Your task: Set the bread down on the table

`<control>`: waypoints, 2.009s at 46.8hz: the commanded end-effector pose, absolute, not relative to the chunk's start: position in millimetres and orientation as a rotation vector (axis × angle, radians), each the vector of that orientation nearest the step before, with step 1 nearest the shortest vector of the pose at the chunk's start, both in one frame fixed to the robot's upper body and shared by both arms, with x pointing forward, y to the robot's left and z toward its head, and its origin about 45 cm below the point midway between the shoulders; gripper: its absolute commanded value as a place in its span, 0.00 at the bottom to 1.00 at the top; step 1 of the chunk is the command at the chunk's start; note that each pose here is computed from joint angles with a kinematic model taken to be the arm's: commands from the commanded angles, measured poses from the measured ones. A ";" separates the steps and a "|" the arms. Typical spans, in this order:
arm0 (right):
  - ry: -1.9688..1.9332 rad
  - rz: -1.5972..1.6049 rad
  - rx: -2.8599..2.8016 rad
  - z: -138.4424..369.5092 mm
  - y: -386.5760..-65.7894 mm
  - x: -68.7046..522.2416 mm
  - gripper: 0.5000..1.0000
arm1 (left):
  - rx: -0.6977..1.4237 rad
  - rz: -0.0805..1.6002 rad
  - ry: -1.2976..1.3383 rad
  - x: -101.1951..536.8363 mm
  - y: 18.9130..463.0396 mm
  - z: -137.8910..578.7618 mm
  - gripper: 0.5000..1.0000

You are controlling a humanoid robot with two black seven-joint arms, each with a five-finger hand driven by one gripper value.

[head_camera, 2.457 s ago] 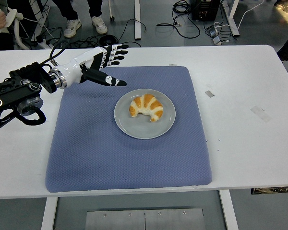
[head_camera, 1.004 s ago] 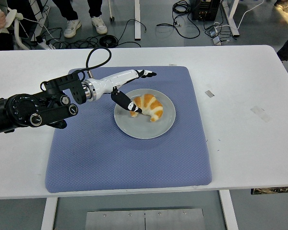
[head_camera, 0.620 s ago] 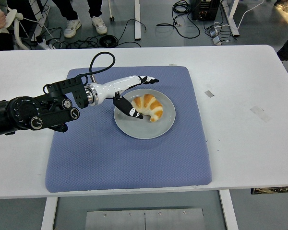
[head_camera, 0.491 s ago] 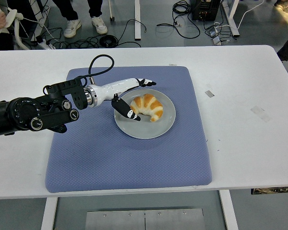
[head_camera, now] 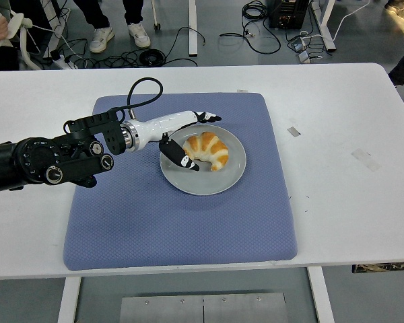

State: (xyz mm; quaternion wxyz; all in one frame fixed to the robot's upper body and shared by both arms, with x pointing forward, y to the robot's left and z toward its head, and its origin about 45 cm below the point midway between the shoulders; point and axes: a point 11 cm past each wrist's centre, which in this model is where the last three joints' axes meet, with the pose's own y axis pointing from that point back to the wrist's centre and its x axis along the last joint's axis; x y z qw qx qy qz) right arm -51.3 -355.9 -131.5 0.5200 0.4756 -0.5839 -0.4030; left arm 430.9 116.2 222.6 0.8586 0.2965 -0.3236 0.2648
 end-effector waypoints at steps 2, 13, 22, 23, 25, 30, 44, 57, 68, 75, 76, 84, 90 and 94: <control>-1.400 -0.967 1.141 -131.5 -355.7 -51.3 1.00 | 0.614 0.546 -0.686 429.2 112.8 222.1 0.90; -1.400 -0.966 1.140 -131.4 -356.2 -51.3 1.00 | 0.613 0.540 -0.695 428.8 112.5 222.0 0.60; -1.400 -0.967 1.141 -131.5 -355.7 -51.3 1.00 | 0.614 0.538 -0.695 427.5 112.1 219.4 0.57; -1.400 -0.966 1.140 -131.4 -356.2 -51.3 1.00 | 0.614 0.538 -0.695 427.5 112.1 219.3 0.57; -1.400 -0.966 1.140 -131.4 -356.2 -51.4 1.00 | 0.615 0.538 -0.693 427.2 112.3 218.7 0.57; -1.400 -0.967 1.141 -131.5 -355.7 -51.3 1.00 | 0.616 0.537 -0.690 426.6 112.7 217.3 0.57; -1.400 -0.967 1.141 -131.5 -355.7 -51.3 1.00 | 0.618 0.537 -0.692 426.8 113.2 217.0 0.54; -1.400 -0.967 1.141 -131.5 -355.7 -51.3 1.00 | 0.627 0.519 -0.715 425.2 113.8 214.8 0.26; -1.400 -0.967 1.141 -131.5 -355.7 -51.3 1.00 | 0.628 0.523 -0.722 427.1 116.1 217.3 0.00; -1.399 -0.966 1.138 -131.4 -356.2 -52.3 1.00 | 0.627 0.530 -0.731 430.4 117.8 223.5 0.00; -1.399 -0.968 1.140 -131.4 -355.7 -52.2 1.00 | 0.627 0.531 -0.733 430.9 118.4 224.3 0.00; -1.400 -0.966 1.140 -131.4 -356.2 -51.3 1.00 | 0.632 0.547 -0.747 436.5 125.5 232.1 0.00; -1.400 -0.967 1.141 -131.5 -355.7 -51.3 1.00 | 0.639 0.569 -0.760 442.2 136.3 241.6 0.00; -1.400 -0.967 1.141 -131.5 -355.7 -51.3 1.00 | 0.640 0.579 -0.764 443.9 144.4 244.2 0.00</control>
